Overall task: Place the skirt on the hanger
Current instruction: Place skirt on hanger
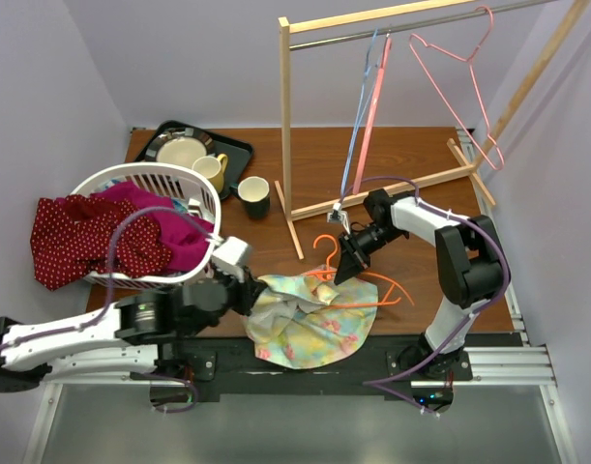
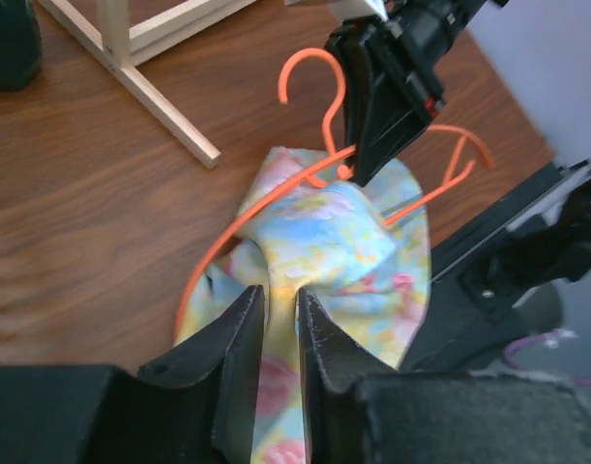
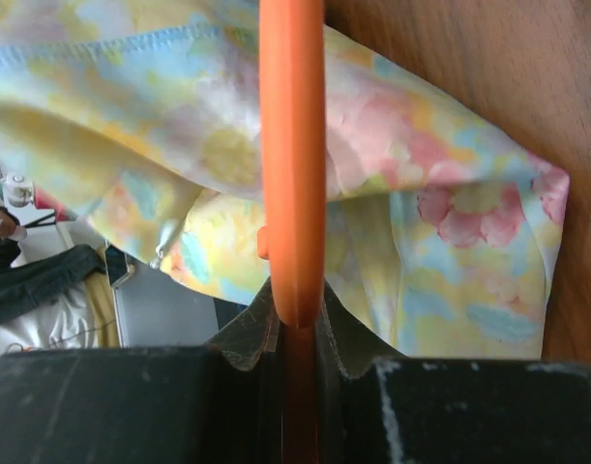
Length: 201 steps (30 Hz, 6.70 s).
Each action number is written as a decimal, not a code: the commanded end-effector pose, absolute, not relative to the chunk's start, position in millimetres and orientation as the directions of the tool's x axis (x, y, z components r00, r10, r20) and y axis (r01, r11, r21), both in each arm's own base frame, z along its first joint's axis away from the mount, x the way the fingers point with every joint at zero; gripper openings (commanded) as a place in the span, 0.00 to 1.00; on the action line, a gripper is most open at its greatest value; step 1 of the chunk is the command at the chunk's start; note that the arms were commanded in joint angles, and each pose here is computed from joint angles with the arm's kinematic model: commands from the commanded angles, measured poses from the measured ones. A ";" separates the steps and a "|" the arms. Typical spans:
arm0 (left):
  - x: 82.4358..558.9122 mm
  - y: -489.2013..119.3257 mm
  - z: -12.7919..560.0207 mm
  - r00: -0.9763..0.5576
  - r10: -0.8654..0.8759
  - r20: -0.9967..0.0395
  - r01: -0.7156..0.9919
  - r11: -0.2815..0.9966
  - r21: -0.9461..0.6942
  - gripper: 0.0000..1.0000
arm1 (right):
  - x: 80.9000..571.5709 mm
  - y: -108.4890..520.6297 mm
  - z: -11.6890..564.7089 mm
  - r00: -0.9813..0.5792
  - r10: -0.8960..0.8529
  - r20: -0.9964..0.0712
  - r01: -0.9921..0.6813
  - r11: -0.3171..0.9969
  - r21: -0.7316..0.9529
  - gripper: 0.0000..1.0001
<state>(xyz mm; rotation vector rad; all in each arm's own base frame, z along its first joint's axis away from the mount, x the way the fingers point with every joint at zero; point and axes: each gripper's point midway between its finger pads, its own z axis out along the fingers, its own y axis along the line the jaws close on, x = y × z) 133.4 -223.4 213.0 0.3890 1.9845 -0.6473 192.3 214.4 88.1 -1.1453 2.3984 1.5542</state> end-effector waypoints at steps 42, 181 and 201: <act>147.5 -377.8 106.1 0.102 0.914 -0.392 0.774 0.174 0.609 0.25 | 196.6 213.8 94.7 -0.672 -0.561 -0.483 -0.684 0.221 0.695 0.00; 136.7 -277.6 230.5 -0.341 0.002 -0.940 0.647 0.726 -0.233 0.57 | 167.4 163.5 302.2 -0.149 -0.546 -0.825 -0.935 0.349 -0.062 0.00; 209.8 -236.8 265.0 -0.460 -0.291 -0.839 0.403 0.774 -0.489 0.80 | 122.4 162.8 262.8 0.027 -0.597 -0.802 -0.997 0.038 -0.061 0.00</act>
